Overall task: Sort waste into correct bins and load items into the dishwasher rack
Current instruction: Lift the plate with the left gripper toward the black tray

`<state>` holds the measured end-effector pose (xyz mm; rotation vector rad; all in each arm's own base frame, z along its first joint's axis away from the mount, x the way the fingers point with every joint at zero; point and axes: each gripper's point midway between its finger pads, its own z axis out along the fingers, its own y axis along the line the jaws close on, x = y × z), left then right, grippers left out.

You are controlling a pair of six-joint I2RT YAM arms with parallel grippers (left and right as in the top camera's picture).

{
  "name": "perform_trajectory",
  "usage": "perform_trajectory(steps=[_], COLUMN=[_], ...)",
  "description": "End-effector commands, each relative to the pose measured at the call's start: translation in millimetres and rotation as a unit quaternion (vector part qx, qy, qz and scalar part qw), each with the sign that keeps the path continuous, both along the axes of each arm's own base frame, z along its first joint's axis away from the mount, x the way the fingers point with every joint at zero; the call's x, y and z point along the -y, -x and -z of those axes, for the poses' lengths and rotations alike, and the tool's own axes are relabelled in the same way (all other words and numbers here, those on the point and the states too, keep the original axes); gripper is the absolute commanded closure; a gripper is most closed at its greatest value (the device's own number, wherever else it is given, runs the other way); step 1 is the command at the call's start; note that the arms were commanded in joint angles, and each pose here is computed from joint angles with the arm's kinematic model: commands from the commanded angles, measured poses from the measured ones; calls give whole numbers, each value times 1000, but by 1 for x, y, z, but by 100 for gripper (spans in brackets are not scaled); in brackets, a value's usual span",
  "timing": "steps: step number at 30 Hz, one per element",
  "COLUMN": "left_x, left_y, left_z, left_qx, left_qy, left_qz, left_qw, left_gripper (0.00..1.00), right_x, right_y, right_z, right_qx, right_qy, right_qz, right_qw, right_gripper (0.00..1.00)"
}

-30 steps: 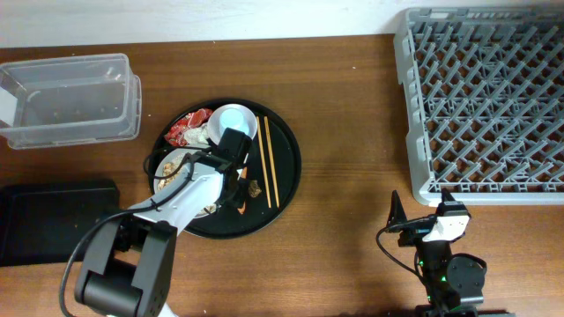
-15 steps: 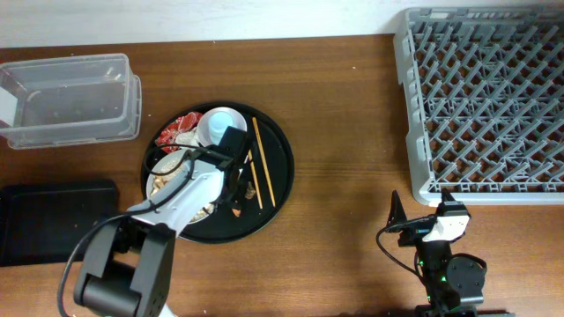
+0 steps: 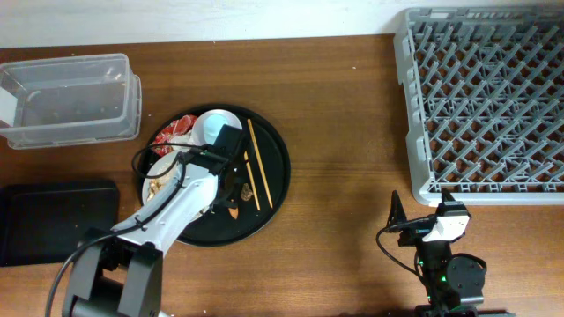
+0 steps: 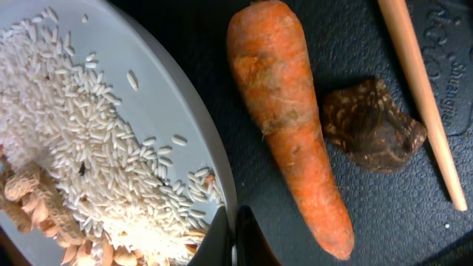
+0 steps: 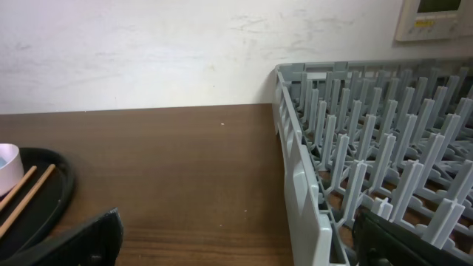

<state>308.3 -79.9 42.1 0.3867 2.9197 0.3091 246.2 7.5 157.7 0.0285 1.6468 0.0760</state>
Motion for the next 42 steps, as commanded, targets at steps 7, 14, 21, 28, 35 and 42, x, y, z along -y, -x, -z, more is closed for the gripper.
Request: perform_trajectory(steps=[7,14,21,28,35,42], left_x=[-12,-19,-32,-84,-144,-208], left_y=[-22,-29,-45,-61,-71,-69], left_z=[-45,-69,-87,-103,-103,-103], left_qx=[46,61,93,115,136,156], left_qy=[-32,-51,-59,-53,-15,30], left_qz=[-40,-58,-81,-166,-255,-343], left_qw=[998,995,991,978,957,926], left_gripper=[100,100,100,100,100,100], right_x=[3,3,3,3,3,3], right_y=[0,0,0,0,0,0], right_z=[3,3,3,3,3,3], right_qx=[-2,-2,-2,-2,-2,-2], right_qy=[4,4,4,4,4,4], right_qz=[7,7,7,7,7,7], right_qw=[1000,1000,1000,1000,1000,1000], right_gripper=[2,2,1,2,2,2])
